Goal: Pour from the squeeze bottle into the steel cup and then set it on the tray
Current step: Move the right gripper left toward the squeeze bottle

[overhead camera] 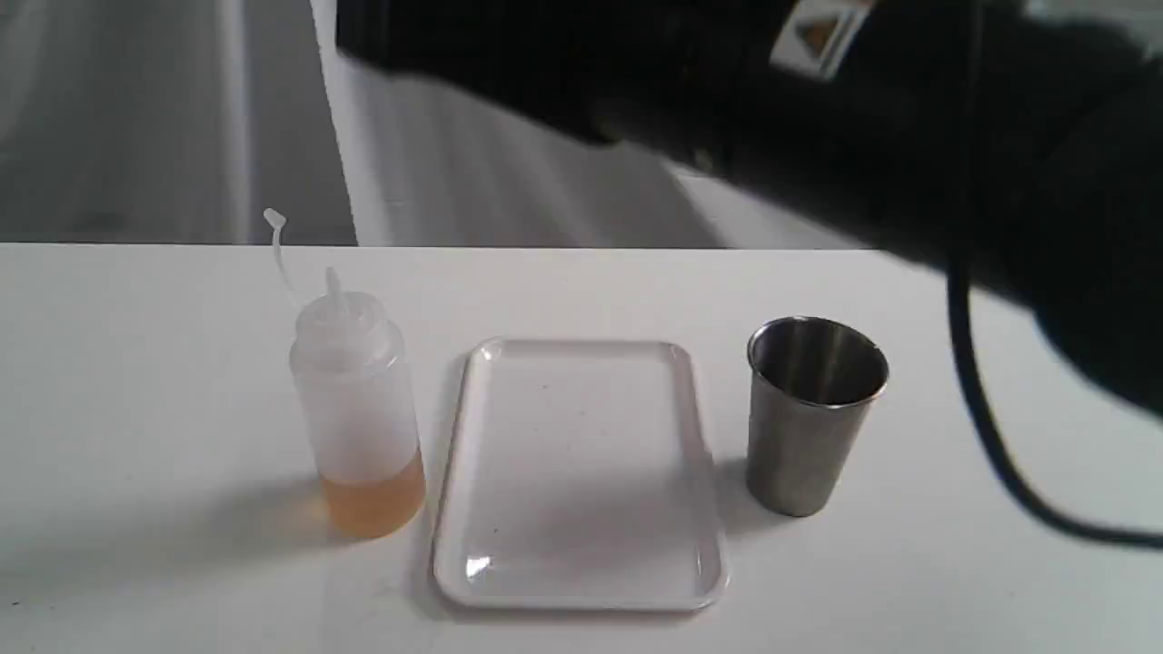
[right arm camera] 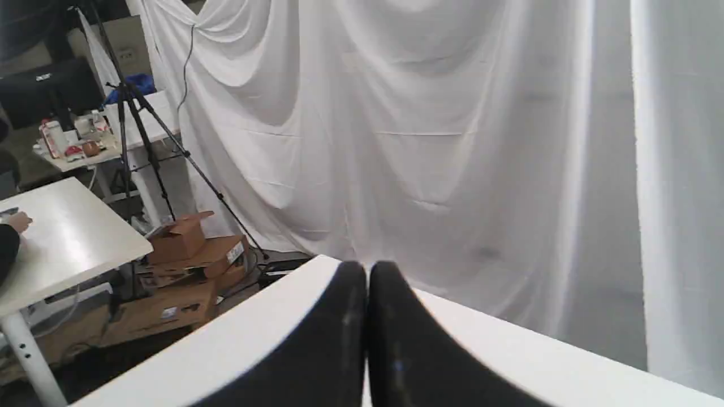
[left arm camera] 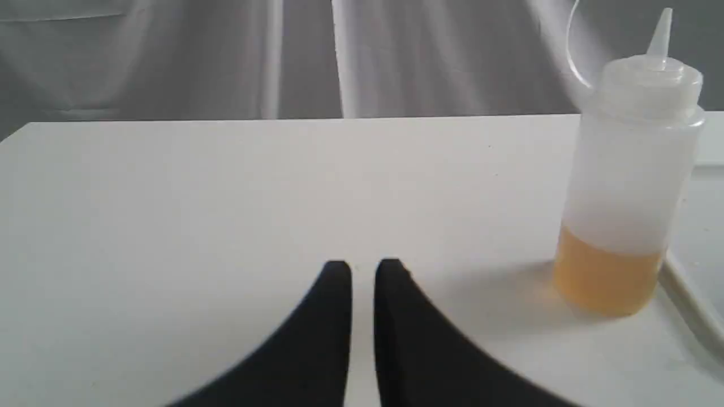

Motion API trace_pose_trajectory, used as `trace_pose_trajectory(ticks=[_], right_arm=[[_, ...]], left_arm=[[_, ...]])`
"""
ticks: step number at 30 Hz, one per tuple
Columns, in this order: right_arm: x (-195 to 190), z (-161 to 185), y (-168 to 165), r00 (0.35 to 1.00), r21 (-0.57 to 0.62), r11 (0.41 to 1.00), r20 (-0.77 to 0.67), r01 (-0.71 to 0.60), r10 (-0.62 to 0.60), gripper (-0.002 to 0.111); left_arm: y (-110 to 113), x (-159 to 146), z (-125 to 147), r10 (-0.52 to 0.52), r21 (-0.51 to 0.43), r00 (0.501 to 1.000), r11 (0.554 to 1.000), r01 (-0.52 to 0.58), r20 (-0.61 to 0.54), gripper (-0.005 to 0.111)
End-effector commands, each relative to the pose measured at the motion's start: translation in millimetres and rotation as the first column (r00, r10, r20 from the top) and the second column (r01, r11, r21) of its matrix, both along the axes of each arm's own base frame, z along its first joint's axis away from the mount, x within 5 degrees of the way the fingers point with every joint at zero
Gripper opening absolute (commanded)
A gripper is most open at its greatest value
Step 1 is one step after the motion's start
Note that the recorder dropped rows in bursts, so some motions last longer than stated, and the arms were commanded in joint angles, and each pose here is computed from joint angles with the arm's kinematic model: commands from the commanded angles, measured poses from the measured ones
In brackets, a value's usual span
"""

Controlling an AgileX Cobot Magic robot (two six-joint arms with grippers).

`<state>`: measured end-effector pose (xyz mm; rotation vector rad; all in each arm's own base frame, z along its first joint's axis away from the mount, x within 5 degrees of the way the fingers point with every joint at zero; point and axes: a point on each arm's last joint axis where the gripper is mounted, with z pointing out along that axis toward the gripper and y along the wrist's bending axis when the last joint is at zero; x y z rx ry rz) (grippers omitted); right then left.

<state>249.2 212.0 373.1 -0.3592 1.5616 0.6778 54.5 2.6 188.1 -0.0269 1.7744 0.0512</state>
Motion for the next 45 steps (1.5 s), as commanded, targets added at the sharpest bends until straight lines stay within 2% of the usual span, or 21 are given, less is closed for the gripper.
trace_pose_trajectory(ticks=[1, 3, 6, 11, 20, 26, 29, 33, 37, 39, 45], right_arm=[[-14.1, -23.9, 5.2, 0.991, -0.07, 0.997, 0.13, 0.022, -0.013, 0.0], [-22.7, -35.3, 9.6, 0.989, -0.105, 0.994, 0.15, 0.007, 0.009, 0.0], [-30.2, -59.8, 13.3, 0.994, -0.132, 0.991, 0.103, -0.01, 0.024, 0.0], [-22.8, -103.9, 16.1, 1.0, -0.187, 0.982, -0.002, 0.015, -0.016, 0.0], [-6.9, -149.1, 29.2, 0.999, -0.253, 0.966, -0.01, 0.045, -0.049, 0.0], [-11.5, -160.9, 43.0, 0.989, -0.374, 0.924, 0.087, -0.077, 0.118, 0.001], [-8.9, -169.8, 45.7, 0.99, -0.363, 0.929, 0.088, -0.074, 0.114, 0.011], [-3.6, -184.2, 47.3, 0.994, -0.339, 0.94, 0.083, -0.043, 0.076, 0.04], [-0.1, -189.0, 44.3, 0.999, -0.305, 0.952, 0.04, -0.001, 0.014, 0.09], [0.6, -187.5, 44.3, 0.999, -0.3, 0.954, 0.052, 0.002, 0.015, 0.104], [1.2, -184.1, 45.4, 0.998, -0.27, 0.963, 0.066, 0.004, 0.014, 0.105]], left_arm=[[-0.5, 0.1, -0.6, -0.008, -0.005, 1.0, 1.0, 0.008, 0.007, 0.008], [-0.5, 0.1, -0.6, -0.008, -0.005, 1.0, 1.0, 0.008, 0.007, 0.008], [-0.5, 0.1, -0.6, -0.008, -0.005, 1.0, 1.0, 0.008, 0.007, 0.008], [-0.5, 0.1, -0.6, -0.008, -0.005, 1.0, 1.0, 0.008, 0.007, 0.008], [-0.5, 0.1, -0.6, -0.007, -0.007, 1.0, 1.0, 0.007, 0.007, 0.008], [-0.5, 0.1, -0.6, -0.008, -0.005, 1.0, 1.0, 0.008, 0.007, 0.008], [-0.5, 0.1, -0.6, -0.008, -0.005, 1.0, 1.0, 0.008, 0.007, 0.008], [-0.5, 0.1, -0.6, -0.008, -0.005, 1.0, 1.0, 0.008, 0.007, 0.008], [-0.5, 0.1, -0.6, -0.007, -0.007, 1.0, 1.0, 0.007, 0.007, 0.008], [-0.5, 0.1, -0.6, -0.007, -0.007, 1.0, 1.0, 0.007, 0.007, 0.008], [-0.5, 0.1, -0.6, -0.007, -0.007, 1.0, 1.0, 0.007, 0.007, 0.008]])
